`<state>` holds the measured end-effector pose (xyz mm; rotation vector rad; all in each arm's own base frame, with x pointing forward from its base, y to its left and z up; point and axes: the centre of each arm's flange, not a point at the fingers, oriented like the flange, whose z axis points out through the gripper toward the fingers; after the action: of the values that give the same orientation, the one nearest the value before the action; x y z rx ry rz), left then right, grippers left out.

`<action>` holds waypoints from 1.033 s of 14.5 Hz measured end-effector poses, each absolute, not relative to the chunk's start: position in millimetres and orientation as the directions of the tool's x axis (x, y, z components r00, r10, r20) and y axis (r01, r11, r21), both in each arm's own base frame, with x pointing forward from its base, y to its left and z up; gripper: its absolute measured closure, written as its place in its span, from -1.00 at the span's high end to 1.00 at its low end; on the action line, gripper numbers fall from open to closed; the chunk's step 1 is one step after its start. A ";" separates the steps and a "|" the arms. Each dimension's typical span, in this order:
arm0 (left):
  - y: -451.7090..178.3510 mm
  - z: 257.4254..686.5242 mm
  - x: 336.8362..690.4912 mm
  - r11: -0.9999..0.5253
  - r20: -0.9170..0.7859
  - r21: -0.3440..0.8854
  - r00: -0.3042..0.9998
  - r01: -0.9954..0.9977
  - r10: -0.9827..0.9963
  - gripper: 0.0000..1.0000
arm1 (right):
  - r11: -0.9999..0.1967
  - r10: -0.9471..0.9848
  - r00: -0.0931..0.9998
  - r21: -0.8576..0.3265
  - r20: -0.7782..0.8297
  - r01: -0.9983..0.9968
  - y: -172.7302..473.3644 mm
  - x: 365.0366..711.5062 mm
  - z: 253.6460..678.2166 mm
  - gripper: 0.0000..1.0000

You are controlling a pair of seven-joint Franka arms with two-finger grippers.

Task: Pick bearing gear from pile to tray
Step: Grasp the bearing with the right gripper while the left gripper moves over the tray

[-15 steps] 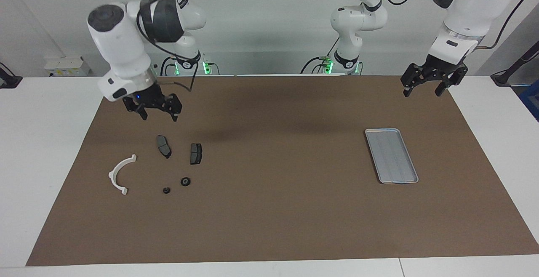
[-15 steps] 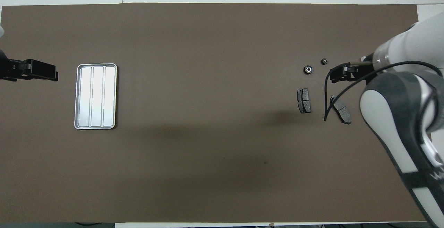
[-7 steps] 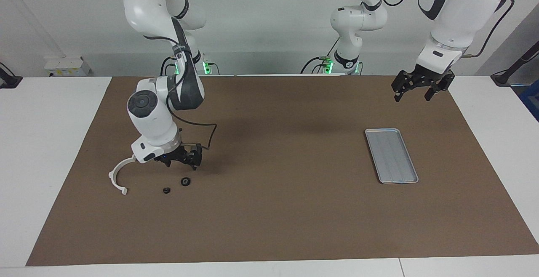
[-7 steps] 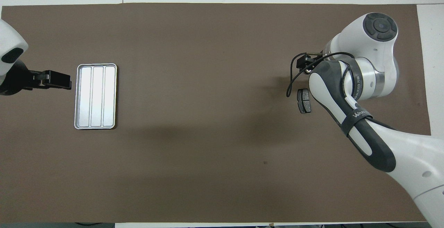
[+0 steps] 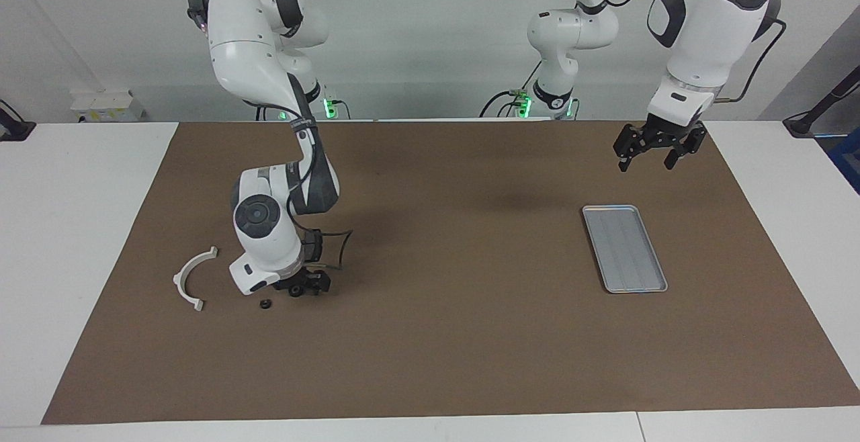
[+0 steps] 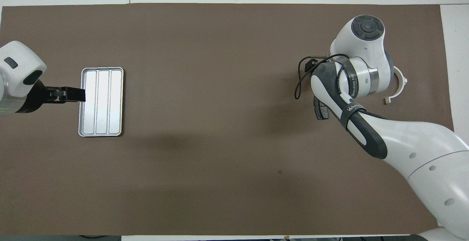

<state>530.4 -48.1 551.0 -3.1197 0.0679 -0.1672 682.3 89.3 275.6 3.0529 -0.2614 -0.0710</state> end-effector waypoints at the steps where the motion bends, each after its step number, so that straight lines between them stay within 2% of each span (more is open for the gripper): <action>1: -48.0 550.8 530.2 -0.999 0.107 -0.019 0.993 -0.042 -0.044 1.00 | -0.982 -0.172 0.984 0.080 -0.037 -0.169 88.7 682.9 276.5 1.00; 2: -48.0 550.8 530.0 -0.999 0.107 -0.019 0.993 -0.042 -0.044 1.00 | -0.982 -0.173 0.984 0.080 -0.036 -0.170 88.2 683.3 277.0 1.00; 3: -48.0 550.3 529.9 -0.999 0.107 -0.019 0.993 -0.042 -0.044 1.00 | -0.982 -0.172 0.984 0.079 -0.034 -0.169 88.8 684.1 278.4 0.83; 6: -47.9 547.1 529.8 -0.999 0.106 -0.019 0.993 -0.042 -0.044 1.00 | -0.982 -0.173 0.984 0.079 -0.033 -0.170 88.8 684.5 279.2 0.80; 7: -47.9 546.8 529.9 -0.999 0.108 -0.019 0.993 -0.042 -0.044 1.00 | -0.982 -0.177 0.984 0.077 -0.029 -0.175 89.5 685.2 280.6 0.63; 9: -47.9 546.6 530.1 -0.999 0.110 -0.019 0.993 -0.042 -0.044 1.00 | -0.979 -0.192 0.981 0.077 -0.026 -0.190 88.9 685.9 281.5 0.60; 11: -47.8 546.0 530.1 -0.999 0.110 -0.019 0.993 -0.042 -0.044 1.00 | -0.978 -0.196 0.980 0.075 -0.020 -0.194 89.0 687.1 283.3 0.40; 12: -47.7 545.5 530.0 -0.999 0.109 -0.019 0.993 -0.042 -0.044 1.00 | -0.978 -0.198 0.980 0.074 -0.018 -0.196 88.4 687.4 283.5 0.40; 13: -47.7 544.9 530.0 -0.999 0.109 -0.019 0.993 -0.042 -0.044 1.00 | -0.978 -0.198 0.980 0.072 -0.014 -0.197 88.5 688.1 284.3 0.27; 15: -47.7 543.6 529.7 -0.999 0.107 -0.019 0.993 -0.042 -0.044 1.00 | -0.978 -0.200 0.980 0.071 -0.012 -0.199 88.4 688.5 284.9 0.20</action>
<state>529.7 -47.7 543.6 -3.1198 0.0674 -0.1680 688.5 88.4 284.9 3.0566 -0.3080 -0.0289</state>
